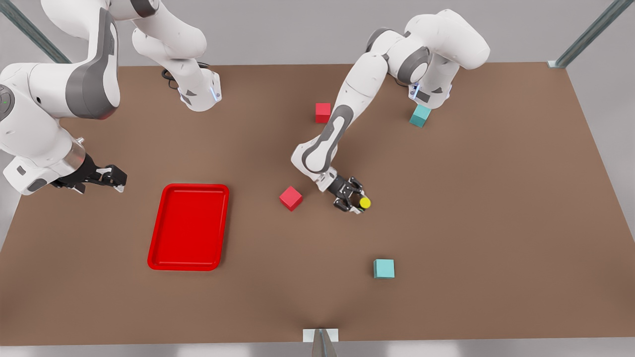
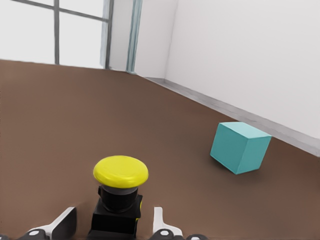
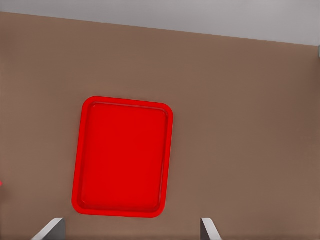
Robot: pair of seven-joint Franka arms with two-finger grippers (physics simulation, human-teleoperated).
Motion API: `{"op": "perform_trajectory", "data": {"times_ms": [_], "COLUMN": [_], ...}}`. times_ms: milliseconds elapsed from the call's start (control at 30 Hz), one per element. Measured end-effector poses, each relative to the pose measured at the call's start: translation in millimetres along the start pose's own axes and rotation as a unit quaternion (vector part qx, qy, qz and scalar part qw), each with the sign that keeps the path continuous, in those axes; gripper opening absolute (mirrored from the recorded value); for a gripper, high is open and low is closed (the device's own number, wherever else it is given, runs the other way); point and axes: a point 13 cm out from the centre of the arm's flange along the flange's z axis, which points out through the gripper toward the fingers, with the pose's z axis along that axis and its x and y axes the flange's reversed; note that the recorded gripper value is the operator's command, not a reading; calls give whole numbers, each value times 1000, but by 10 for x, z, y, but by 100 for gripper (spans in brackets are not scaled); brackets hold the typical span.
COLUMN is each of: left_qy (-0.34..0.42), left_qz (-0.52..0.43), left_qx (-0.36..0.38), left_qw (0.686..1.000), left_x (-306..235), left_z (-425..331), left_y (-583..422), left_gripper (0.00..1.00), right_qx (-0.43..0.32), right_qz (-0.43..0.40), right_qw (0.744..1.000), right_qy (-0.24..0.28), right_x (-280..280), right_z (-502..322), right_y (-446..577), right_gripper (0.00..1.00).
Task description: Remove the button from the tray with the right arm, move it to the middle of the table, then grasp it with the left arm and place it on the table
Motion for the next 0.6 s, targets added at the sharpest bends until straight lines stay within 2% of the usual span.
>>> {"op": "perform_trajectory", "data": {"times_ms": [267, 400, 467, 533, 600], "left_qy": [-8, -8, -4, 17, 84], "left_qz": [-67, -88, -93, -91, -102], "left_qx": [9, 26, 43, 70, 70], "left_qw": [998, 996, 995, 993, 989], "left_x": [-55, -77, -65, -61, -340], "left_z": [-210, -533, -898, -1572, -2461], "left_y": [1, 17, 77, 186, 116], "left_gripper": [100, 100, 100, 100, 99], "right_qx": [0, 4, 6, 7, 8], "right_qz": [0, -29, -27, -27, -28], "right_qw": [1000, 1000, 1000, 1000, 1000], "right_qy": [1, 0, 0, 0, 1], "right_x": [3, -8, -11, -11, -10], "right_z": [8, -5, -5, -2, 0], "right_y": [2, 326, 301, 292, 305], "right_gripper": [100, 100, 100, 100, 100]}}
